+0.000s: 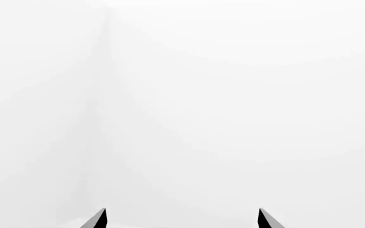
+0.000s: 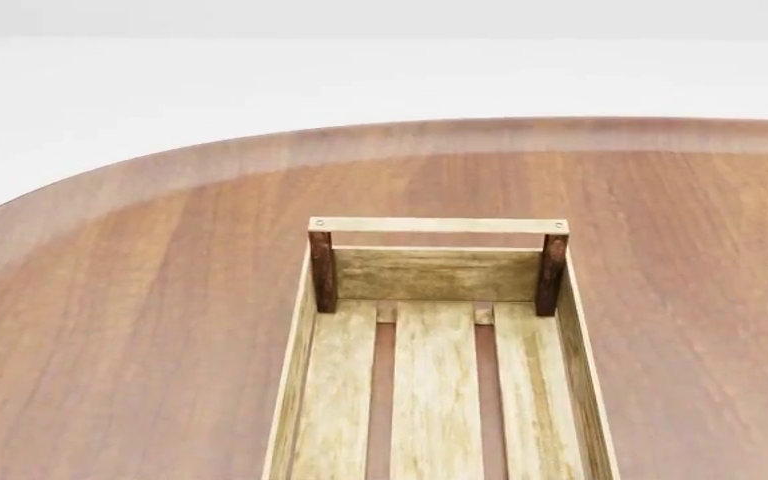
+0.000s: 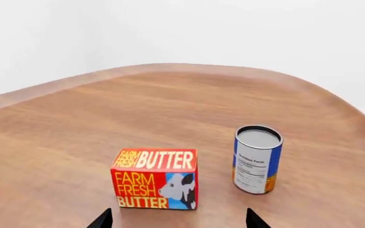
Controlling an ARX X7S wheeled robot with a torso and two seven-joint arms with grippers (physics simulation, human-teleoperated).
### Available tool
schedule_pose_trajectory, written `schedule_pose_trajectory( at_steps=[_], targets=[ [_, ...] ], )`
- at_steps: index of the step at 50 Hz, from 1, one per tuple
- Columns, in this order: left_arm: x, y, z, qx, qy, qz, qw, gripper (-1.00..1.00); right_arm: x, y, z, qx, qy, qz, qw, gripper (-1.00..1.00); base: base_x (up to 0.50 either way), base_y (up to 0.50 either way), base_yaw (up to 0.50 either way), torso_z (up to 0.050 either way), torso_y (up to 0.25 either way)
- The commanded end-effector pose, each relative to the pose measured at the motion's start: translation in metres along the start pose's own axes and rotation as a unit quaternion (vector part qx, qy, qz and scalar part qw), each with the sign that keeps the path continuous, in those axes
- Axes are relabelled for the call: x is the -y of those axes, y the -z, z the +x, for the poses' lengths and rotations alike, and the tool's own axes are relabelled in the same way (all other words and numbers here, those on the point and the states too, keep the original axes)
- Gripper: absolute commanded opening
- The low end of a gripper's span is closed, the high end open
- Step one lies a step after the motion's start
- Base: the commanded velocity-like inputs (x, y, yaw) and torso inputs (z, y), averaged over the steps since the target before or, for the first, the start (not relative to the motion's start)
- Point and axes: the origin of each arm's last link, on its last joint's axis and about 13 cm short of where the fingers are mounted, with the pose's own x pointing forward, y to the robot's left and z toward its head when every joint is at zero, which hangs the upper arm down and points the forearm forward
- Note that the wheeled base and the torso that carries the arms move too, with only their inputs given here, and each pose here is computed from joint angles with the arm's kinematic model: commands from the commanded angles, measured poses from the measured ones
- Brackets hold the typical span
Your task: Pick up the cream cheese and put it in the tray.
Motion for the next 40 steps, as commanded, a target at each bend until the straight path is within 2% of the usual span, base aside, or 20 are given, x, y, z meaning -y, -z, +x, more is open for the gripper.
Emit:
schedule_pose_trajectory(
  at_steps=[1, 21, 40],
  targets=[
    [0.000, 0.000, 0.000, -0.002, -0.001, 0.000, 1.000, 1.00, 0.010, 0.005, 0.005, -0.016, 0.017, -0.015, 1.000, 1.00, 0.00, 0.00, 0.00, 0.000, 0.000],
    [0.001, -0.001, -0.001, -0.002, -0.001, 0.001, 1.000, 1.00, 0.029, 0.000, 0.011, -0.054, 0.014, -0.021, 0.998, 1.00, 0.00, 0.00, 0.00, 0.000, 0.000],
    [0.000, -0.001, 0.000, -0.002, -0.003, 0.000, 1.000, 1.00, 0.049, 0.002, 0.020, -0.092, 0.039, -0.013, 0.995, 1.00, 0.00, 0.00, 0.00, 0.000, 0.000]
  ],
)
